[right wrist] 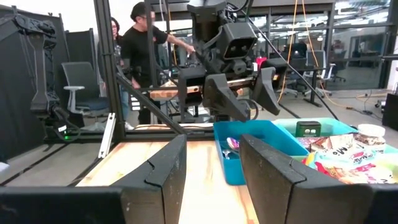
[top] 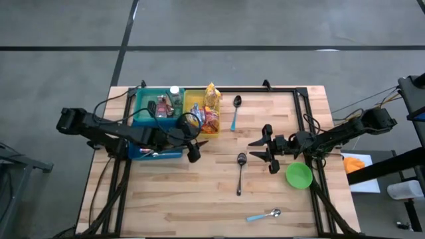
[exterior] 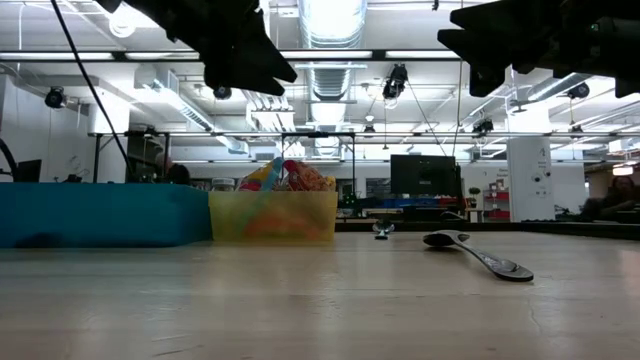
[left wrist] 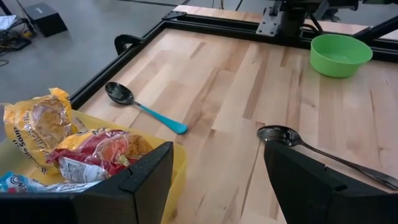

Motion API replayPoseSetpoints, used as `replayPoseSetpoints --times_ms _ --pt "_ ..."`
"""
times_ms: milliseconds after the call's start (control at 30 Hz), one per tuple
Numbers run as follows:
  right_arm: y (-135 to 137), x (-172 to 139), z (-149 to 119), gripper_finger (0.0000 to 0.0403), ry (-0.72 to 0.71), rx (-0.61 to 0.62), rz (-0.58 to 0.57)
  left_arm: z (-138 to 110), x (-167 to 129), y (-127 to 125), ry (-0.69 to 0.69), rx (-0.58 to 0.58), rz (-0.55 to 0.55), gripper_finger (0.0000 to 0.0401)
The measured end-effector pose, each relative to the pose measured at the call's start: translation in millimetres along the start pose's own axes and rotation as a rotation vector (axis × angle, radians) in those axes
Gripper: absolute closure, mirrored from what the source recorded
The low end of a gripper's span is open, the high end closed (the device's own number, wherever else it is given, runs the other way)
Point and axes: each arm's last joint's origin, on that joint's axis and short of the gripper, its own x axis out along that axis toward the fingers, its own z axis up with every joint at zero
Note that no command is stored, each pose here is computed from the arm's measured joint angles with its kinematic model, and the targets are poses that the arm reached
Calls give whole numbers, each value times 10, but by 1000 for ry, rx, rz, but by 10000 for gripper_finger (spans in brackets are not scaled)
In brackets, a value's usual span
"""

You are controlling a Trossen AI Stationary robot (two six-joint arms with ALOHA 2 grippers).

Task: Pick & Place Food Item
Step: Put the black spoon into the blue bin

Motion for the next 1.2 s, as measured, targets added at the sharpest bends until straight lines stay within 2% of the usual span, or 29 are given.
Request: replayPoseSetpoints --times_ms 1133,1200 --pt "0 0 0 256 0 0 -1 -3 0 1 3 -1 0 149" --pt "-1 0 9 256 -10 34 -2 -4 0 1 3 -1 1 149"
